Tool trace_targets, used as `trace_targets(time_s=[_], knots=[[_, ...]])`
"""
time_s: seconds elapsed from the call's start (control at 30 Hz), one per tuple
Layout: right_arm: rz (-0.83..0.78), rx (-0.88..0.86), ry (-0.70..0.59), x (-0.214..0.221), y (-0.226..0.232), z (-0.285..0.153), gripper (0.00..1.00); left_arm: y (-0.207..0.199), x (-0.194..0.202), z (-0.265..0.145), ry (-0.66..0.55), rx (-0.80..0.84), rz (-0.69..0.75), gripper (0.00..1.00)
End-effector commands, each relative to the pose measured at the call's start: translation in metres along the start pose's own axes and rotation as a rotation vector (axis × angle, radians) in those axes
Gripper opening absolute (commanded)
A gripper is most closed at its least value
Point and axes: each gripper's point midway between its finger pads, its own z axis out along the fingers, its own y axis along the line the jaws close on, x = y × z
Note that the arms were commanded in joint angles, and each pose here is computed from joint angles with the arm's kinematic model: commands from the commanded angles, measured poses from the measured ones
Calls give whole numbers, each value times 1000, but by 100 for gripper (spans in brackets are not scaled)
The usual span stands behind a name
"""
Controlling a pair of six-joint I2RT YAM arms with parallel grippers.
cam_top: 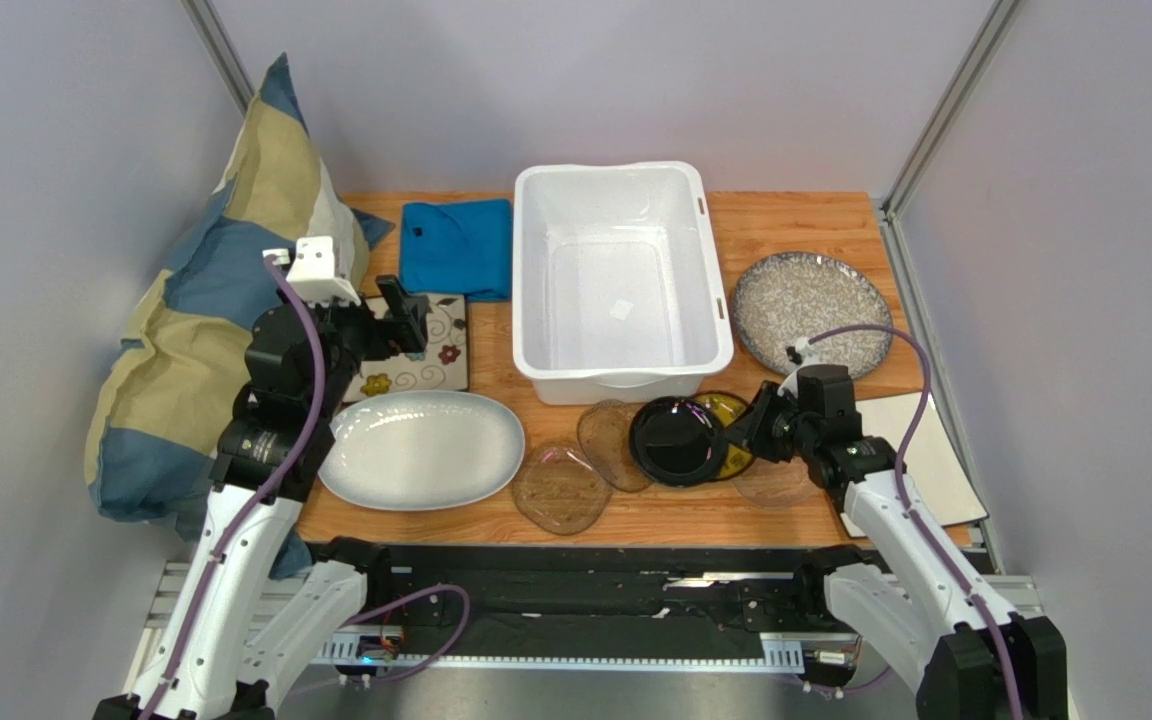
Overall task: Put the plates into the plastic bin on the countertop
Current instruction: Pick up the plate at the center of the board.
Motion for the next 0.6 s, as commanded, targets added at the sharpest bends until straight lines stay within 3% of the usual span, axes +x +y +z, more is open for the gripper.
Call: trace_targets(time_s=[0.0, 0.1, 0.2, 0.57], knots=[[-26, -63, -14, -3, 18, -13, 30, -2, -5, -1, -10, 5, -13, 99], [-28, -18, -55, -4, 7, -15, 49, -3, -4, -1, -9, 8, -16, 99], [2, -58, -57, -1, 12, -13, 54, -3, -3, 0, -5, 11, -17, 99], [59, -34, -4, 18, -3, 9, 59, -5, -1, 1, 6, 21, -20, 99]])
